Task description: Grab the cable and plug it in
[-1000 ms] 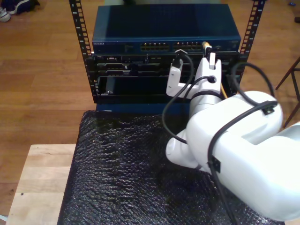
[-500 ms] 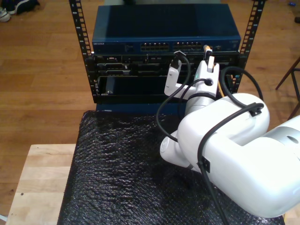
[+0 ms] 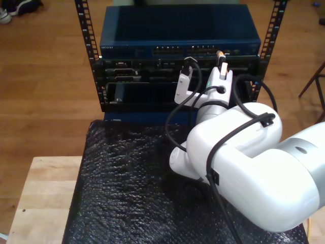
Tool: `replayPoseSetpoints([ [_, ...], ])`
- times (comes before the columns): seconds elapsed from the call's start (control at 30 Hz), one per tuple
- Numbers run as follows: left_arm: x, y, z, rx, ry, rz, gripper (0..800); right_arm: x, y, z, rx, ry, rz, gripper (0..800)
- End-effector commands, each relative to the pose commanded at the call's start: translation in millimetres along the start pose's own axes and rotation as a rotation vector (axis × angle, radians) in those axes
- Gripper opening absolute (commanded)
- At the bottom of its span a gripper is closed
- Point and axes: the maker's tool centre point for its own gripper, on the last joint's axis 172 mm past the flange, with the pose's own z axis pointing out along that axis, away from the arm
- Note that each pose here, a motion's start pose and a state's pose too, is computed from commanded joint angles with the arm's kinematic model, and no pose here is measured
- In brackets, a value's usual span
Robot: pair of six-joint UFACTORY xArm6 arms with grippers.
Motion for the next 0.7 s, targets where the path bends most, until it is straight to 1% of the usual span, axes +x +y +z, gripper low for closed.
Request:
replayPoseSetpoints([
  [0.53,0,0,0,0.0,0.0,0.0,800,-5,-3,10,-0.004,-0.011,0.002,0],
  [0.7,0,0,0,0.0,0.0,0.0,800,-8,-5,11,-0.001,-0.013,-0.036,0],
])
